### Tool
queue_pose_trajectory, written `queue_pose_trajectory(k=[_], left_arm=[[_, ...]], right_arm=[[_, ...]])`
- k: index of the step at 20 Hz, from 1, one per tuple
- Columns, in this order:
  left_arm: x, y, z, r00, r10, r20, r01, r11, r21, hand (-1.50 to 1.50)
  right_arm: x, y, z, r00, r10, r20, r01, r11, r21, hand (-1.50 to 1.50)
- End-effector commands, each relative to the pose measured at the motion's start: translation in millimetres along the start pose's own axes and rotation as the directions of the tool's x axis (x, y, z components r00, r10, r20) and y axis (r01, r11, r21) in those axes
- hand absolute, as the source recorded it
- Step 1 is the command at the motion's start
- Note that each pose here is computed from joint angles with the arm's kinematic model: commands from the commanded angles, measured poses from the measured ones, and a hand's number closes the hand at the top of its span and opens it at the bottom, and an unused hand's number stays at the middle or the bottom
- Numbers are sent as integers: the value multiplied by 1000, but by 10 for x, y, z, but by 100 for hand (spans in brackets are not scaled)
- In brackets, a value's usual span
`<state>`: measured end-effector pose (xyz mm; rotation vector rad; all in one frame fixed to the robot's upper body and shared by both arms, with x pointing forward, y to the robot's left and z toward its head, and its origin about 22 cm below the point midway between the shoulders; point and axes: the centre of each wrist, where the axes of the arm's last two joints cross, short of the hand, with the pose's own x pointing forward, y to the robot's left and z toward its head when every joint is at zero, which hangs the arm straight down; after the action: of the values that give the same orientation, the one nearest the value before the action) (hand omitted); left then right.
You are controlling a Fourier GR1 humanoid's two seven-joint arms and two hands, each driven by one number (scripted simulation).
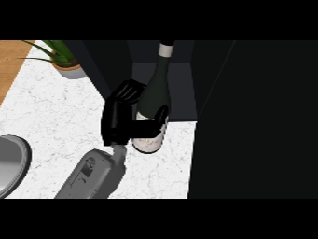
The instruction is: Pick up the wine, place it into the cabinet and close the cabinet
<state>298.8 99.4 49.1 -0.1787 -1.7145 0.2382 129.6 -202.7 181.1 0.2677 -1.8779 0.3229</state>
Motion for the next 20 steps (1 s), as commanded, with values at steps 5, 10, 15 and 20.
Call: queue_pose_trajectory(k=[5, 10, 15, 20], left_arm=[[-380, -78, -55, 995, -74, -63, 76, 997, 34, 150], [-615, 55, -135, 995, -78, -63, 81, 996, 46, 150], [-766, 72, -68, 997, -48, -57, 52, 997, 58, 150], [-778, 93, -192, 996, 12, -89, -3, 996, 90, 150]], right_arm=[[310, 40, 233, 996, -66, 63, 64, 997, 40, -150], [303, 12, 265, 996, -57, 72, 55, 998, 42, -150], [295, -32, 313, 996, -62, 65, 58, 997, 53, -150], [347, -16, 352, 995, -70, 67, 67, 997, 47, -150]])
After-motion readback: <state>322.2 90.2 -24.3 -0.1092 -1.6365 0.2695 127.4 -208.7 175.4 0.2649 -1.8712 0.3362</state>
